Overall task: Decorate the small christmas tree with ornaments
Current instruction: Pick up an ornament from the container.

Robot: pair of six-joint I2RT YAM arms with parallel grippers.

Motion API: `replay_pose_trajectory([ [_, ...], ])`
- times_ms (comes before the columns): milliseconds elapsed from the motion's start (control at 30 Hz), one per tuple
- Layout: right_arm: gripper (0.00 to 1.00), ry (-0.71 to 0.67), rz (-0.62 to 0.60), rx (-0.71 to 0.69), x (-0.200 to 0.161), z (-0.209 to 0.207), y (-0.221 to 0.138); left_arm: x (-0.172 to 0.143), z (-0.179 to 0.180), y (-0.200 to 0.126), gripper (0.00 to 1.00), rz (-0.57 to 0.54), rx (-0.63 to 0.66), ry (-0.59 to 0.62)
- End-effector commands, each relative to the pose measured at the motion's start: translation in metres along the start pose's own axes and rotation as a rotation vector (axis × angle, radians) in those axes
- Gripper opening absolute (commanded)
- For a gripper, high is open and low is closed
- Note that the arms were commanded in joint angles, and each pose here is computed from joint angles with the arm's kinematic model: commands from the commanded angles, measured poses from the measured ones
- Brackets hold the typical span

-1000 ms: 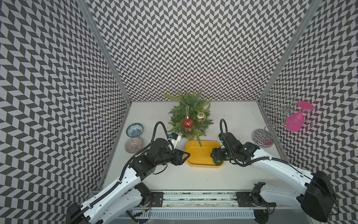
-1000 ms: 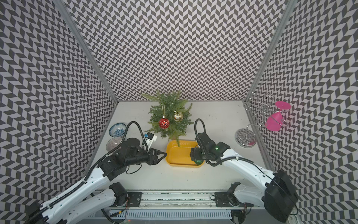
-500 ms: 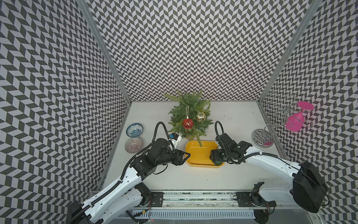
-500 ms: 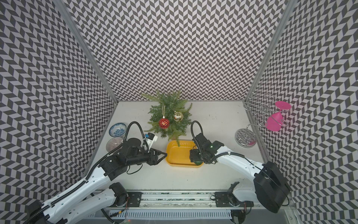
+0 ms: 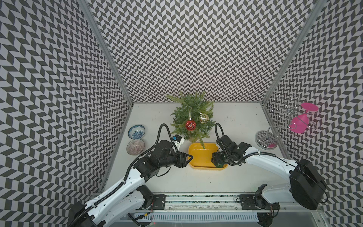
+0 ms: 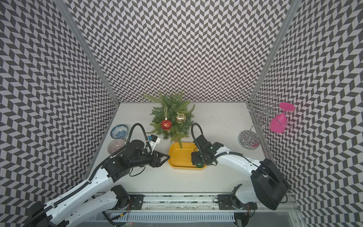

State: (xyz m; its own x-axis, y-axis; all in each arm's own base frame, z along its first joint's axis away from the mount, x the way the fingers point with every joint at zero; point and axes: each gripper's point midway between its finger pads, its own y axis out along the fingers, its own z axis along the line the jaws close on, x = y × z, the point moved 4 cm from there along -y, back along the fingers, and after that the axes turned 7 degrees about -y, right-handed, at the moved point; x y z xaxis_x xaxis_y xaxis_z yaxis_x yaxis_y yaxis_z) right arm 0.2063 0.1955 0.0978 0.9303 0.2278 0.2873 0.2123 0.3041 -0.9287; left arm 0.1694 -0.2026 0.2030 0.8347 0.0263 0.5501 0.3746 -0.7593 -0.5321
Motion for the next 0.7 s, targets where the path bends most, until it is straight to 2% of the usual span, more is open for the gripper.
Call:
replay_pose_trajectory([
  [0, 0.75, -0.023, -0.017, -0.006, 0.006, 0.003, 0.002, 0.003, -0.001, 0.002, 0.60, -0.019, -0.004, 0.018],
  [300, 0.72, -0.035, 0.003, 0.046, 0.005, 0.014, 0.012, 0.004, 0.000, 0.002, 0.60, -0.019, -0.001, 0.017],
  [667, 0.67, -0.063, 0.024, 0.013, 0.000, 0.015, 0.022, 0.005, -0.001, 0.002, 0.60, -0.026, -0.001, 0.026],
])
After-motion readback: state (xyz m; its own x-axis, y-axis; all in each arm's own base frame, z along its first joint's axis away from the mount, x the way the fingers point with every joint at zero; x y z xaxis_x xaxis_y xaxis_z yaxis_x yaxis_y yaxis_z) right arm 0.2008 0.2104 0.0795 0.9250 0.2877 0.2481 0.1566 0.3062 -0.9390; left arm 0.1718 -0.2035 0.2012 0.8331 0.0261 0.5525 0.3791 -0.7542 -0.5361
